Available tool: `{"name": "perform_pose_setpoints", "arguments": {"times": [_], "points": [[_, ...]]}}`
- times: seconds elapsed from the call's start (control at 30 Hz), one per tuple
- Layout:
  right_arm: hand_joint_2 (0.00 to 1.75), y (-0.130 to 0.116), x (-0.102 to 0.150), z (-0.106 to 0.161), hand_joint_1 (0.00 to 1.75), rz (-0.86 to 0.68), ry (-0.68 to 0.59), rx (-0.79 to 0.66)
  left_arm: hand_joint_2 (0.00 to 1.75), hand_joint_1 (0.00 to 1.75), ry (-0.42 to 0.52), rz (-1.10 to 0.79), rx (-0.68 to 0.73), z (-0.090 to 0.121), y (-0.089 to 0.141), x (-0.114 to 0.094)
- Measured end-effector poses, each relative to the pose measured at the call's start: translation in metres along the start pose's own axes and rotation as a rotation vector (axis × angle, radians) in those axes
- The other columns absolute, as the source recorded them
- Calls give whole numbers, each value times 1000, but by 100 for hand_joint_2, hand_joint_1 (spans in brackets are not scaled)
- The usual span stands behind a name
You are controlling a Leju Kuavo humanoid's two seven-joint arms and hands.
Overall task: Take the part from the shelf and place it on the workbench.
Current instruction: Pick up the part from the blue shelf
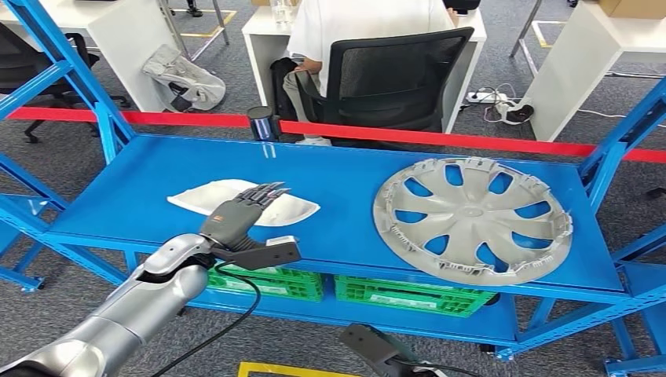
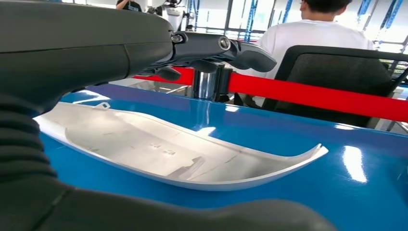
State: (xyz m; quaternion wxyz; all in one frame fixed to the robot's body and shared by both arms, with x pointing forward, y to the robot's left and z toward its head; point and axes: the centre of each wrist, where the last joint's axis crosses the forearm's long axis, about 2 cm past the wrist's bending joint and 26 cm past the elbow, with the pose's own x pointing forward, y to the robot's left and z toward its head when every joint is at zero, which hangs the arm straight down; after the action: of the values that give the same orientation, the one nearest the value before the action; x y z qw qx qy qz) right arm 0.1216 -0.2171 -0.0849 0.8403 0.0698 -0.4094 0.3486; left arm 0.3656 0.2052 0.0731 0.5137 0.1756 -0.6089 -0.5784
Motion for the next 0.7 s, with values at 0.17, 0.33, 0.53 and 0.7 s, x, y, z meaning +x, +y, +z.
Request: {"name": "perform_pose_setpoints", "arguments": {"times": [0.17,0.33,0.53,0.7], "points": [[0,-1,0,0,0,-12,0,3,0,0,4,10,3,1,-1,-1],[0,-2,2,-1,0,-12,-3,9,0,0,3,14,12,2,0,-2],[0,-3,3,-2,0,-4,-6,10,0,0,-1,19,19,3,-2,0],[0,-4,4,-3,0,-3,-9,6,0,0,0,25,24,4,-3,0]]}}
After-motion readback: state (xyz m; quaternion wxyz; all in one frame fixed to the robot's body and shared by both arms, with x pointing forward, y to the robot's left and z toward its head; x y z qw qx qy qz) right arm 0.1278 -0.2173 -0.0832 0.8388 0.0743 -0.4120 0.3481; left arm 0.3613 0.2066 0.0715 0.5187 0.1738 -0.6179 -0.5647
